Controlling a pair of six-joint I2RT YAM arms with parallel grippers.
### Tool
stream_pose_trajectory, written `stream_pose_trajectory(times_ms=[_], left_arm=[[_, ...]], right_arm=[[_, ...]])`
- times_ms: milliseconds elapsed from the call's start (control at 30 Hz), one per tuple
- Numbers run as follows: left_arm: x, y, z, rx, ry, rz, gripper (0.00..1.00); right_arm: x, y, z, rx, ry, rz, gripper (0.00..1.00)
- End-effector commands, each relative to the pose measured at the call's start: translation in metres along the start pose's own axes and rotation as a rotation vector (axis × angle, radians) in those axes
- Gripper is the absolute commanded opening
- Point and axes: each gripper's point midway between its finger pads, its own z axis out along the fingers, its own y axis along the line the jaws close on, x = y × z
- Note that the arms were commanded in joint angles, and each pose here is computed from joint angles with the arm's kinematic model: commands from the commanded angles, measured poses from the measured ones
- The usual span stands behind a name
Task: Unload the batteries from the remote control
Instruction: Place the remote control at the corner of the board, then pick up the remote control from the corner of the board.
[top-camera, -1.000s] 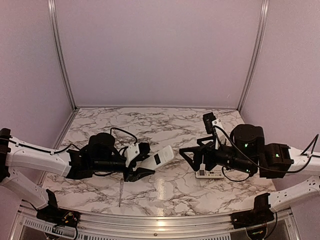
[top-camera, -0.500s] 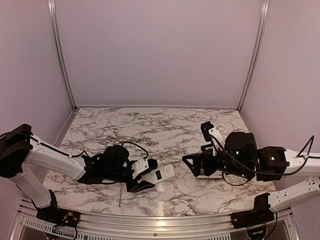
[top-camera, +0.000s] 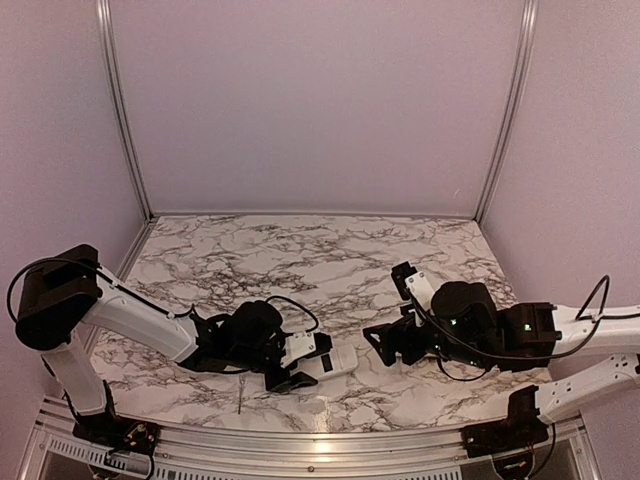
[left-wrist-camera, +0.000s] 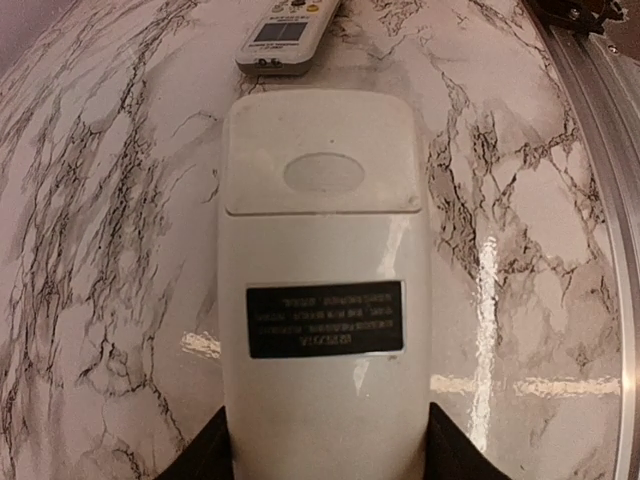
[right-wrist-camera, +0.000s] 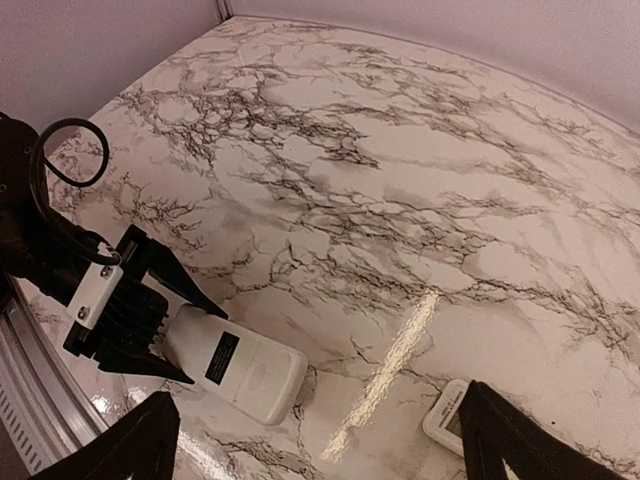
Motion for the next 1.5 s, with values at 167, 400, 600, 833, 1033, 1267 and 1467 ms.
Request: stream_pose_trajectory(times_ms=[167,400,600,833,1033,1267,1467], left_arm=[[0.016,0.005,0.017,-0.029,0.079,0.044,0.51],[0.031,0.007,0.031,-0.028,0.141,0.047,0.59],[0.028,0.007,0.028,-0.034,0.128,0.05,0.74],[0.016,0.008,0.016,-0.053,0.073,0.047,0.81],[-0.015,0.013,-0.02,-0.117,-0.09,0.02,0.99],[-0.028,0.032,-0.059,-0.269,-0.233,-0.085,0.99],[-0.019,0.037,-0.062,-0.312,-0.239,-0.114,0.99]], right_arm=[[0.001,0.0,0.01,0.029,-0.002,0.001,0.95],[0.006,-0.004,0.011,0.044,0.005,0.012,0.95],[0.01,-0.008,0.01,0.058,0.014,0.021,0.95],[0.011,-0.011,0.01,0.073,0.008,0.024,0.95],[0.011,-0.026,0.008,0.152,-0.009,0.053,0.96],[0.02,-0.022,0.014,0.119,-0.002,0.098,0.96],[0.034,-0.015,0.022,0.104,0.07,0.116,0.96]])
